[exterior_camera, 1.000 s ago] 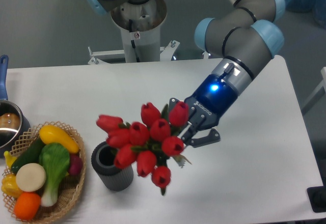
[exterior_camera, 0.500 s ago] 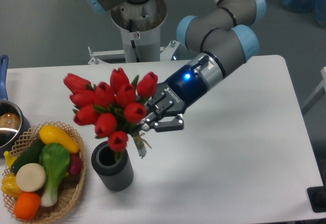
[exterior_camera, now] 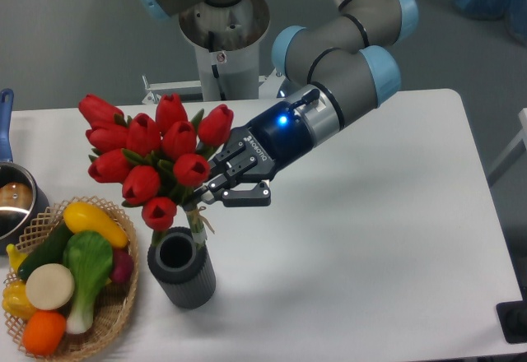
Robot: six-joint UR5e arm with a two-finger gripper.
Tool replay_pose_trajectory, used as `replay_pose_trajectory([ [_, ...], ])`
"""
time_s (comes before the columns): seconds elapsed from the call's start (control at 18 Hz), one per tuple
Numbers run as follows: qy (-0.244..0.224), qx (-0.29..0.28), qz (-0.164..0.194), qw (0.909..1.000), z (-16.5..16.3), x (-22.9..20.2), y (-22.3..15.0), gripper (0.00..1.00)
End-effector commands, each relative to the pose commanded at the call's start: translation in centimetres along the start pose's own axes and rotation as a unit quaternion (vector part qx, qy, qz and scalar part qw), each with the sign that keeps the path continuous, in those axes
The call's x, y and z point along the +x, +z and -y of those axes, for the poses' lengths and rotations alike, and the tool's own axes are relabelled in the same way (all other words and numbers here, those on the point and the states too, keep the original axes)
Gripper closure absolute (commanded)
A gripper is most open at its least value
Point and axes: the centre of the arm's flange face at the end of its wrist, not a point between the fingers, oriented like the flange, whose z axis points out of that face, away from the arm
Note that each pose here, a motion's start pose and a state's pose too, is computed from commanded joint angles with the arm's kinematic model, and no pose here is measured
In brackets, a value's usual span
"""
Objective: Insert the flowers into the vase
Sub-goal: 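Position the tulip stems above the vase opening and lower them in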
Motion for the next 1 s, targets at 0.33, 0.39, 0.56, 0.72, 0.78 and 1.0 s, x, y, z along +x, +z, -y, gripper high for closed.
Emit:
replay_pose_trajectory([
  [0.33, -0.011, -0.004, -0.005, 0.9999, -1.3, -0.1, 0.8, 0.77],
  [0.39, -0.013, -0.005, -0.006, 0.9999, -1.6, -0.1, 0.9, 0.77],
  [0.56, -0.011, -0.004, -0.007, 0.9999, -2.3, -0.1, 0.9, 0.77],
  [0.72, -0.016, -0.004, -0.013, 0.9998, -3.0, 0.3, 1.6, 0.77],
  [0.78, -0.018, -0.003, -0.013, 0.9997, -3.3, 0.3, 1.6, 0.77],
  [1.0, -0.024, -0.001, -0.018, 0.9995, -3.9, 0.5, 2.1, 0.77],
])
